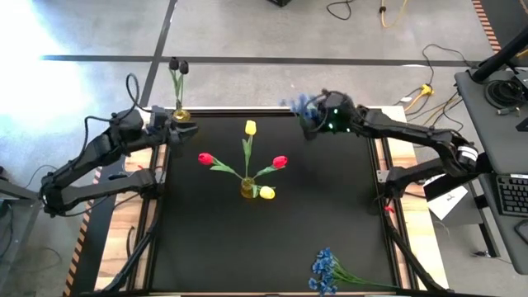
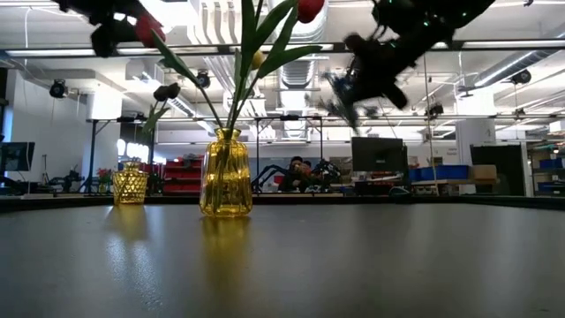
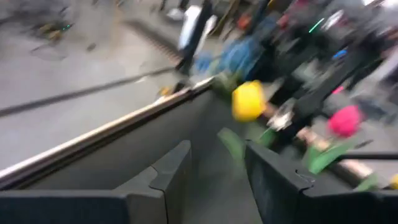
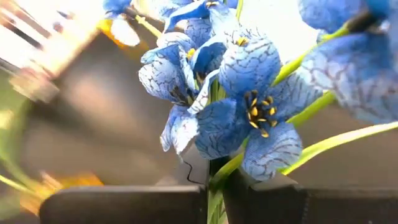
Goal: Sort flowers into vase by color
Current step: Put the top blue flowers into the top vase
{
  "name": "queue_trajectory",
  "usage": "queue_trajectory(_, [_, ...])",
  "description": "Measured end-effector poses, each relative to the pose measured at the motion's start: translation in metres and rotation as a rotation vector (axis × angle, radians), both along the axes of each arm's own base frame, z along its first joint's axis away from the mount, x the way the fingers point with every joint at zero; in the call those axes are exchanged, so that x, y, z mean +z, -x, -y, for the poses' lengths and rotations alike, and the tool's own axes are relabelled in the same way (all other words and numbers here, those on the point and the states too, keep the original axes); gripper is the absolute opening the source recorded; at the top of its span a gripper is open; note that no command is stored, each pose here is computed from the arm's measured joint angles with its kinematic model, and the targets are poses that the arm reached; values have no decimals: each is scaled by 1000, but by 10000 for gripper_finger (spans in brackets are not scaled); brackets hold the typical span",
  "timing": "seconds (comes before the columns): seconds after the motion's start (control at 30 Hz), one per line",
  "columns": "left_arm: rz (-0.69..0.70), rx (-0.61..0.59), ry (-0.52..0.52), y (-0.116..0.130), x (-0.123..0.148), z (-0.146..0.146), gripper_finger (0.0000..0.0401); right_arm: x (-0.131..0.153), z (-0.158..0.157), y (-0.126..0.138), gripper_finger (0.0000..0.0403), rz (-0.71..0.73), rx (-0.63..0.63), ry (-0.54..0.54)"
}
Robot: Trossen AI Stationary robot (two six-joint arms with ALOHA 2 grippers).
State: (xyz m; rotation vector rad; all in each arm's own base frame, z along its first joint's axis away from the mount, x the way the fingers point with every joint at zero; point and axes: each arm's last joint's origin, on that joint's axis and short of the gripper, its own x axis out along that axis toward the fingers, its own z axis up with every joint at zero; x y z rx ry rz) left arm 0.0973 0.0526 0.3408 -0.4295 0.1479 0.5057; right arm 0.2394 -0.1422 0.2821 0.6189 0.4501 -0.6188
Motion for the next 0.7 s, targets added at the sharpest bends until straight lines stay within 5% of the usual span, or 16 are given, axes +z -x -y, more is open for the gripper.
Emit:
queue_trajectory(0.13, [-136, 120, 48, 17, 1, 5, 126, 24, 17, -22, 13, 223, 25, 115])
queue_trajectory(0.37, [-267, 269, 167, 42, -11, 15, 92, 39, 47, -90, 13, 397, 92, 218])
queue_trajectory(0.53, [-214, 251, 112, 33, -15, 10, 102, 54, 53, -141, 13, 461, 267, 307])
queue_trajectory(0.7, [3, 131, 43, 6, -13, -1, 151, 70, 50, -179, 13, 515, 461, 425])
